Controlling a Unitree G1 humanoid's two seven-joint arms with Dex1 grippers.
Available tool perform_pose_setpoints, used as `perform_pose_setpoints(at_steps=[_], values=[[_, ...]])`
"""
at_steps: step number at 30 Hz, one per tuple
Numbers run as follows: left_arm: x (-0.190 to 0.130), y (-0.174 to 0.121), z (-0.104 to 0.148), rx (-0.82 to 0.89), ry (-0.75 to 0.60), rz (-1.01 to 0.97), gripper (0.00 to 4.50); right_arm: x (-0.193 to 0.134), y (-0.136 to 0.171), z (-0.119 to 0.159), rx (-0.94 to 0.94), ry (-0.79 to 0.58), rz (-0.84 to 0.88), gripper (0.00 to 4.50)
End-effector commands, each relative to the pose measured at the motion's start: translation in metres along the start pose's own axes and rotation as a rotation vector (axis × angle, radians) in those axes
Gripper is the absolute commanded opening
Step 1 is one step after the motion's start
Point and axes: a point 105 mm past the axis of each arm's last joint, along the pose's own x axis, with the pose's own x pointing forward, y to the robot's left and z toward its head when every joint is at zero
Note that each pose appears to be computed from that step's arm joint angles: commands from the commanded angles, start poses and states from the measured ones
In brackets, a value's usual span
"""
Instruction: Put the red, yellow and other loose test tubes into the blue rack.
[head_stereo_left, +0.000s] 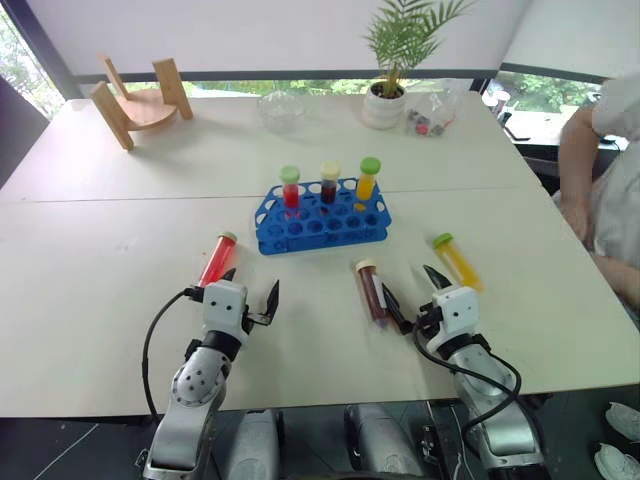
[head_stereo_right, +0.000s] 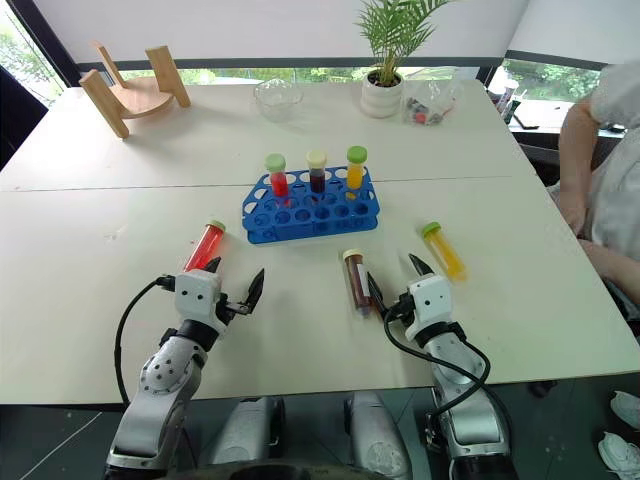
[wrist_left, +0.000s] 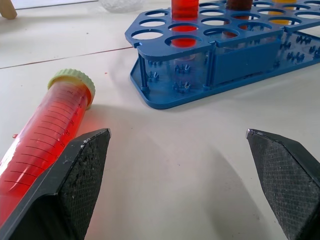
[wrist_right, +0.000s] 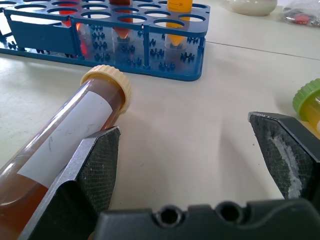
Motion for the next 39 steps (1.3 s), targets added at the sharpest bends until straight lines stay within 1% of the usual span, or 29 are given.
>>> perform_pose_setpoints(at_steps=[1,4,22,26,27,31,33,37,39], values=[[0.0,-0.004,0.01,0.006,-0.04,-0.018,4.48,0.0,-0.01,0.009,-0.001,-0.034,-0.027,4.5],[0.0,-0.004,0.012,-0.018,-0.055,-0.021,4.48,0.0,-0.012,0.009,0.003,-0.031,-0.038,4.5],[0.001,-0.005,0.011,-0.016,-0.047,-0.026,4.48,-0.001,-0.021,0.011,-0.018,-0.026,-0.041,4.5],[0.001,-0.006,0.014,0.001,-0.055,-0.045,4.48,-0.001,-0.024,0.021,-0.047,-0.027,-0.012,4.5],[0.002,-0.005,0.018,0.003,-0.061,-0.054,4.48,0.001,-0.027,0.027,-0.057,-0.027,0.002,4.5],[0.005,-0.01,0.035,0.002,-0.077,-0.212,4.48,0.011,-0.047,0.053,-0.128,0.063,0.068,4.5],[0.005,-0.01,0.046,0.017,-0.089,-0.302,4.48,0.017,-0.061,0.064,-0.138,0.149,0.104,4.5],[0.005,0.0,0.071,0.071,-0.115,-0.448,4.48,0.031,-0.099,0.082,-0.17,0.385,0.132,4.5],[0.004,0.003,0.082,0.092,-0.112,-0.527,4.48,0.036,-0.114,0.085,-0.113,0.538,0.142,4.5]])
